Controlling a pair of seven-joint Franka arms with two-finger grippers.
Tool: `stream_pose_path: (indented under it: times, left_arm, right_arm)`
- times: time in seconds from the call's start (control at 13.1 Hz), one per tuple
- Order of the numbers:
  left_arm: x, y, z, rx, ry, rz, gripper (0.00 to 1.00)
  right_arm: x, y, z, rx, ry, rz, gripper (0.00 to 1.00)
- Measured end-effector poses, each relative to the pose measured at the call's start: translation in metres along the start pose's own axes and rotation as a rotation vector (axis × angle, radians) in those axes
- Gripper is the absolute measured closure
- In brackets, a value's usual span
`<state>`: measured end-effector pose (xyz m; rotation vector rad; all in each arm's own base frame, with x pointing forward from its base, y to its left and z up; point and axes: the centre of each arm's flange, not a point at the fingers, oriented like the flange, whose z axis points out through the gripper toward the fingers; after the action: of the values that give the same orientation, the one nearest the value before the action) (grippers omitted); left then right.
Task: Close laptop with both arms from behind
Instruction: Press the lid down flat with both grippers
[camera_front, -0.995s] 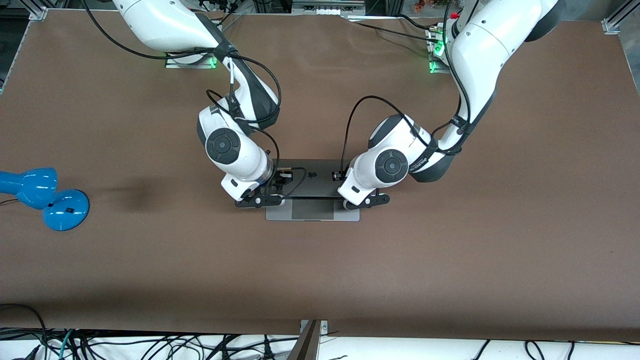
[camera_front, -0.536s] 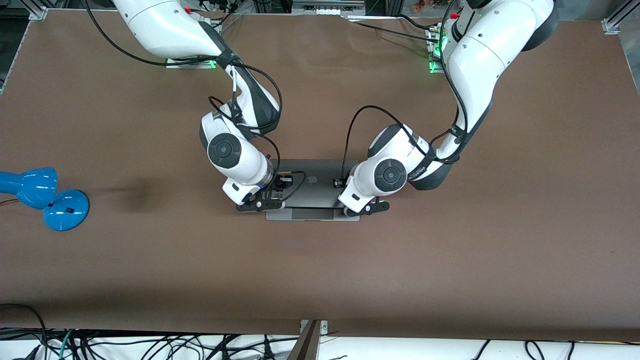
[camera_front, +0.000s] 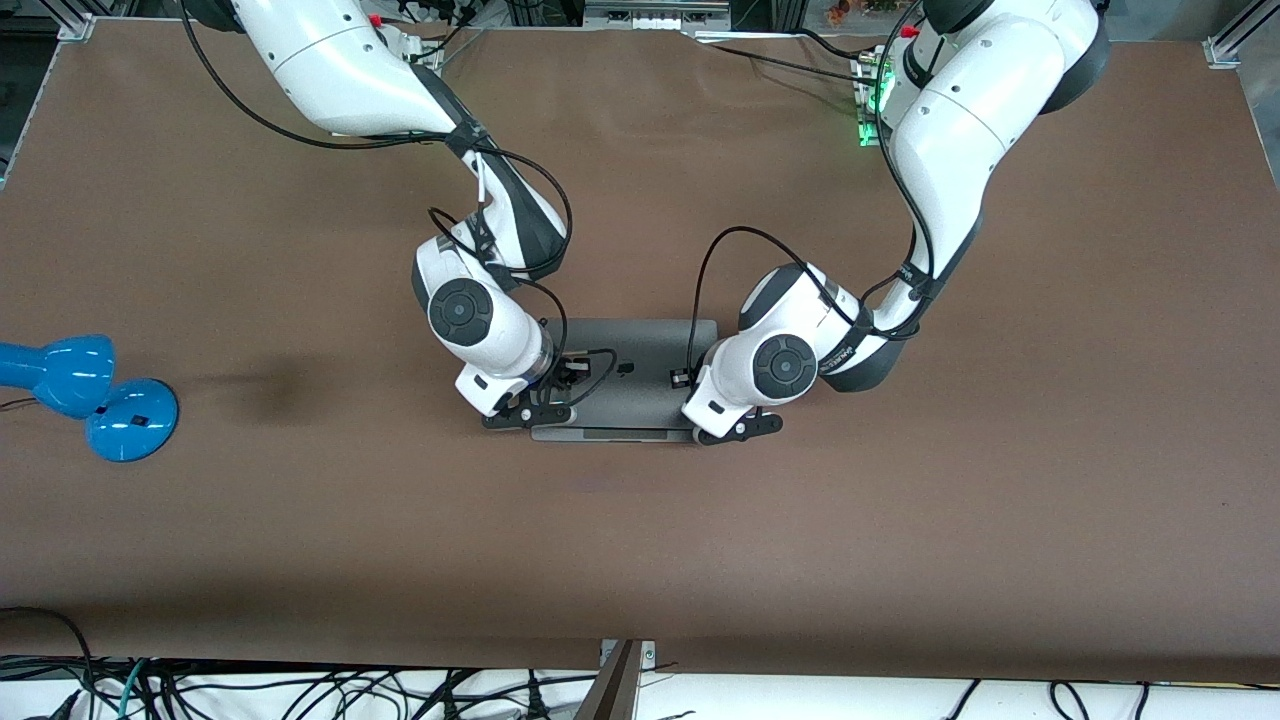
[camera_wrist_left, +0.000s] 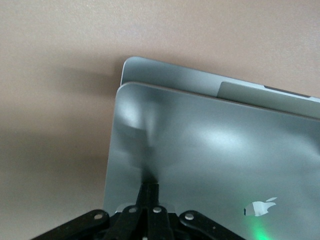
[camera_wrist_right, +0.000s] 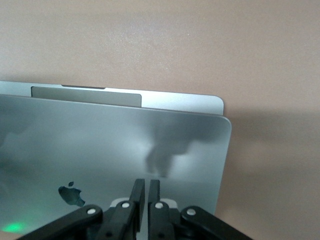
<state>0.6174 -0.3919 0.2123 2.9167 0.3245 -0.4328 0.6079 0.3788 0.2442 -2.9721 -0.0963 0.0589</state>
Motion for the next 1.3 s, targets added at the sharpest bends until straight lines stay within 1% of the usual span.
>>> stream_pose_path:
  times: [0.23,0.46,0.69,1.3]
  left_arm:
    - [0.003,0.000,0.005,0.004,0.003,0.003,0.99]
    - [0.005,0.000,0.009,0.000,0.014,0.001,0.99]
    - [0.005,0.001,0.015,-0.001,0.013,0.001,0.99]
    - [0.005,0.004,0.025,-0.005,0.023,0.005,0.99]
  right_arm:
    - [0.001,0.001,0.006,-0.014,0.013,-0.016,0.89]
    - [0.004,0.004,0.027,-0.030,0.050,-0.042,0.89]
    - [0.003,0.003,0.041,-0.035,0.052,-0.058,0.89]
    - [0.001,0.003,0.050,-0.037,0.050,-0.063,0.89]
